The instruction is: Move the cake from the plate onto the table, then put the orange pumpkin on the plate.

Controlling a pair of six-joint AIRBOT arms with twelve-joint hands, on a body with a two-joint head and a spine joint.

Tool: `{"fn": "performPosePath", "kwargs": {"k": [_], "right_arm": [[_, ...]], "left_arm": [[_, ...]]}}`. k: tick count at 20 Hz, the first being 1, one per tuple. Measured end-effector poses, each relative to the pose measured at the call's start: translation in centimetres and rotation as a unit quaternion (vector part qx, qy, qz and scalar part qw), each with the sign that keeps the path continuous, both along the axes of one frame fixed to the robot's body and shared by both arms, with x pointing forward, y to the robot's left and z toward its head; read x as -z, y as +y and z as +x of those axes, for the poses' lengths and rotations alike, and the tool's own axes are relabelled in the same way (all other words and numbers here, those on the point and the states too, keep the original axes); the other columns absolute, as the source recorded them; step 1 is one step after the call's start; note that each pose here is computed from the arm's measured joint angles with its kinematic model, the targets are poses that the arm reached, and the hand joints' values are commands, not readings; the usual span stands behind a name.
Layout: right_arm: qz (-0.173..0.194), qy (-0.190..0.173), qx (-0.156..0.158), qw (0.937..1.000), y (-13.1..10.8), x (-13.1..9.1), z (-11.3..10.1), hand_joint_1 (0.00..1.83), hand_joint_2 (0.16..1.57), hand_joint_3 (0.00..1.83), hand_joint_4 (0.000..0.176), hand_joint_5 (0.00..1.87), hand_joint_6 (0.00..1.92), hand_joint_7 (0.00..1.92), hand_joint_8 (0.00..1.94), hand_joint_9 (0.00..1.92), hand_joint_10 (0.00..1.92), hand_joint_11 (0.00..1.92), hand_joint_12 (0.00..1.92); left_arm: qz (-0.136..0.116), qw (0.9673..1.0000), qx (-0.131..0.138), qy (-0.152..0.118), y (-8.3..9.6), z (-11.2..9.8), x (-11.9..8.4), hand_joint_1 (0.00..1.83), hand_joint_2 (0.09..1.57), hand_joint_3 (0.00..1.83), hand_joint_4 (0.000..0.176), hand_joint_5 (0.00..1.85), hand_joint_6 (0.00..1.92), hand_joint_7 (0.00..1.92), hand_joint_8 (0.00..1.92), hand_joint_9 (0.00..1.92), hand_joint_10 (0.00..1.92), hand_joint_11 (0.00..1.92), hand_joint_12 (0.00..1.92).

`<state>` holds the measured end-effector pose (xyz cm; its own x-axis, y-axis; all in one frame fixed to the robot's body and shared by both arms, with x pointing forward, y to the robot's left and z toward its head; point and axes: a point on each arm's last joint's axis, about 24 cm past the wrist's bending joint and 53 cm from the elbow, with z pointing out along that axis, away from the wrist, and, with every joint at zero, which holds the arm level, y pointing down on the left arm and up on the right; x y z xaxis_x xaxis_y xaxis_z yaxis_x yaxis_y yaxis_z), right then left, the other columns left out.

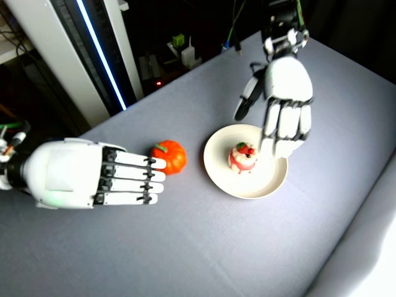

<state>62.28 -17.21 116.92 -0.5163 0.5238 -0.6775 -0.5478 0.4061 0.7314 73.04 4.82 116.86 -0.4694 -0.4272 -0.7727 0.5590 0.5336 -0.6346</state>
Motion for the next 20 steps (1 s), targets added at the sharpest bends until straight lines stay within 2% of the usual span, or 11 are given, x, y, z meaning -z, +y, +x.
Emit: {"fn": "performPosePath", "kwargs": {"k": [1, 2, 7, 9, 10, 11, 13, 15, 16, 17, 20], "right_arm": [[0.001, 0.000, -0.004, 1.0000, 0.3, 0.0, -0.1, 0.70, 1.30, 0.00, 0.000, 0.60, 0.00, 0.63, 0.01, 0.60, 0.01, 0.15, 1.03], [-0.002, -0.001, -0.009, 1.0000, 0.5, 0.1, -0.3, 0.68, 1.30, 0.00, 0.000, 0.62, 0.00, 0.65, 0.01, 0.60, 0.01, 0.16, 1.05], [-0.003, -0.002, -0.011, 0.9999, 0.5, 0.2, 0.0, 0.65, 1.29, 0.00, 0.000, 0.64, 0.00, 0.68, 0.00, 0.61, 0.00, 0.11, 1.05], [-0.003, -0.002, -0.011, 0.9999, 0.5, 0.3, 0.0, 0.61, 1.29, 0.00, 0.000, 0.65, 0.00, 0.67, 0.00, 0.62, 0.00, 0.17, 1.02], [-0.003, -0.001, -0.011, 0.9999, 0.6, 0.3, 0.0, 0.63, 1.30, 0.00, 0.000, 0.65, 0.00, 0.68, 0.00, 0.64, 0.01, 0.18, 1.04], [-0.002, -0.001, -0.012, 0.9999, 0.7, 0.4, 0.0, 0.65, 1.30, 0.00, 0.000, 0.66, 0.00, 0.68, 0.00, 0.64, 0.00, 0.17, 1.04], [-0.003, -0.001, -0.013, 0.9999, 0.7, 0.4, -0.1, 0.65, 1.29, 0.00, 0.000, 0.66, 0.00, 0.70, 0.00, 0.64, 0.00, 0.17, 1.02], [-0.002, -0.001, -0.013, 0.9999, 0.7, 0.4, -0.1, 0.70, 1.28, 0.00, 0.000, 0.67, 0.00, 0.69, 0.00, 0.63, 0.00, 0.14, 1.11], [-0.002, 0.001, -0.013, 0.9999, 0.7, 0.4, -0.1, 0.73, 1.28, 0.00, 0.000, 0.67, 0.00, 0.68, 0.00, 0.63, 0.00, 0.12, 1.13], [0.000, 0.002, -0.014, 0.9999, 0.7, 0.4, -0.1, 0.71, 1.29, 0.00, 0.000, 0.66, 0.00, 0.68, 0.00, 0.62, 0.00, 0.11, 1.12], [0.003, 0.006, -0.013, 0.9999, 0.7, 0.5, 0.0, 0.69, 1.29, 0.00, 0.005, 0.65, 0.00, 0.69, 0.00, 0.62, 0.00, 0.12, 1.13]], "left_arm": [[0.006, 1.0000, 0.001, 0.001, -0.3, 0.2, 0.2, 0.74, 0.90, 0.00, 0.127, 0.27, 0.00, 0.27, 0.00, 0.29, 0.00, 0.00, 0.87], [0.016, 0.9999, 0.000, 0.002, -0.7, 0.5, 0.5, 0.83, 0.85, 0.00, 0.090, 0.31, 0.00, 0.32, 0.00, 0.34, 0.01, 0.00, 1.04], [0.050, 0.9986, 0.015, 0.006, -3.6, 0.4, 2.5, 0.93, 0.89, 0.00, 0.110, 0.50, 0.01, 0.53, 0.01, 0.54, 0.02, 0.10, 1.07], [0.053, 0.9985, 0.011, 0.008, -3.8, 0.8, 2.7, 1.19, 1.00, 0.01, 0.000, 0.83, 0.02, 0.85, 0.02, 0.74, 0.03, 0.16, 0.94], [0.052, 0.9986, 0.008, 0.010, -3.6, 1.0, 2.7, 1.24, 1.04, 0.01, 0.008, 1.03, 0.59, 1.10, 0.59, 0.94, 0.01, 0.37, 0.82], [0.048, 0.9988, 0.003, 0.013, -3.4, 1.2, 2.7, 1.36, 1.06, 0.00, 0.000, 1.09, 0.68, 1.09, 0.69, 0.96, 0.93, 0.57, 0.89], [0.046, 0.9989, 0.003, 0.012, -3.4, 1.3, 2.6, 1.27, 1.12, 0.00, 0.000, 1.08, 0.47, 0.95, 1.27, 0.95, 1.06, 0.72, 1.40], [0.043, 0.9990, -0.003, 0.009, -3.2, 1.6, 2.2, 1.28, 1.09, 0.00, 0.000, 1.15, 0.43, 1.01, 1.17, 1.03, 0.78, 0.53, 1.19], [0.037, 0.9993, -0.007, 0.009, -3.0, 1.7, 1.8, 1.37, 1.07, 0.00, 0.000, 1.18, 0.34, 1.00, 1.02, 1.05, 1.08, 0.55, 1.12], [0.028, 0.9995, -0.011, 0.006, -2.5, 1.7, 1.1, 1.28, 1.08, 0.00, 0.000, 1.14, 0.50, 1.02, 1.08, 1.05, 0.89, 0.77, 1.31], [0.001, 0.9994, -0.027, -0.023, 0.1, 1.3, -1.9, 1.21, 1.05, 0.00, 0.000, 1.18, 0.56, 0.92, 1.22, 0.83, 1.47, 0.74, 1.69]]}}
